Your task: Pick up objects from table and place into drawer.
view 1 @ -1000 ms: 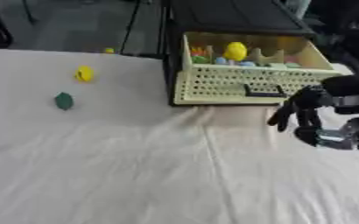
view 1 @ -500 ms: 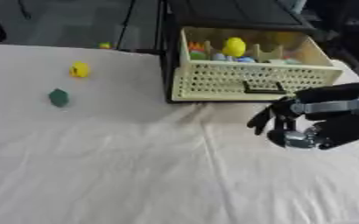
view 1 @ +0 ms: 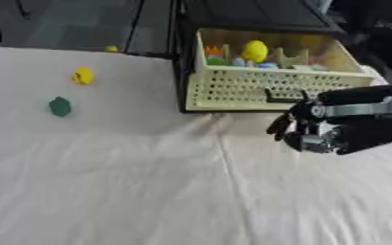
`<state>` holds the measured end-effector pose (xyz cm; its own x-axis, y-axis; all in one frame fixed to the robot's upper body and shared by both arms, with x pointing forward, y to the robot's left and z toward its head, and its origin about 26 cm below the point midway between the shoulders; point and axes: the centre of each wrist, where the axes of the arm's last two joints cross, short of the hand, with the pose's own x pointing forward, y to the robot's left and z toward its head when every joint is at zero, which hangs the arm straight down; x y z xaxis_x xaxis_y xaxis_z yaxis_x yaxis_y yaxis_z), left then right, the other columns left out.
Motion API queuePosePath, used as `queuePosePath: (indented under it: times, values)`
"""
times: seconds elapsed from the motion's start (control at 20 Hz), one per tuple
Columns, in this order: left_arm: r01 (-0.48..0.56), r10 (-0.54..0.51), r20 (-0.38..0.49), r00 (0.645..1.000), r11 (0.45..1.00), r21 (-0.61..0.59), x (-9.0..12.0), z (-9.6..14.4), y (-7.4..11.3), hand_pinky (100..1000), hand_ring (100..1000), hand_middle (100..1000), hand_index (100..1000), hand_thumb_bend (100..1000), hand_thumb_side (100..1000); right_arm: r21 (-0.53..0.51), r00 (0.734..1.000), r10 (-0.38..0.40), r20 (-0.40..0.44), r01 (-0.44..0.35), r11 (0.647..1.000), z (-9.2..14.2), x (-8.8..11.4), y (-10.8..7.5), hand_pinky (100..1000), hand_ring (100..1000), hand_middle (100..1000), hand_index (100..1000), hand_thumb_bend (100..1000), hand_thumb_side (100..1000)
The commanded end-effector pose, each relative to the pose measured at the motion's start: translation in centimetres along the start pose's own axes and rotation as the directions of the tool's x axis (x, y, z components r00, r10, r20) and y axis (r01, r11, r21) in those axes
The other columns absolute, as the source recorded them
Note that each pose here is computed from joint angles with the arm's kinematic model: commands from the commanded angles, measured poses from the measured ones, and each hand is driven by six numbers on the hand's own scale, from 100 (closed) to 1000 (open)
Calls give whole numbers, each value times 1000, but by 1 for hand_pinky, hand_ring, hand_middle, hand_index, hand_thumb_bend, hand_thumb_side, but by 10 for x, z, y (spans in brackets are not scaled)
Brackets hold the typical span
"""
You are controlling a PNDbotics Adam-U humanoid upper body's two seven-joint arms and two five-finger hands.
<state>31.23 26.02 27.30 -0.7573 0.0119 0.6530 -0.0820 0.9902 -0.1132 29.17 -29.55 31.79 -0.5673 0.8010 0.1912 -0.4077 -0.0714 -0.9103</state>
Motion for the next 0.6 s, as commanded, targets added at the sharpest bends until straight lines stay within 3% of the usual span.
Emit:
queuePosePath:
  times: [0.05,0.6]
  values:
    - [3,-3,16,1000,1000,-9,5,-1,-2,277,484,737,783,113,899,-37,999,29,-44,-31,999,8,3,-10,584,661,785,930,100,1000]
    - [-5,5,6,1000,1000,-26,3,0,-2,287,489,744,788,100,915,-93,990,63,-126,-75,993,7,-8,-16,578,671,792,927,100,1000]
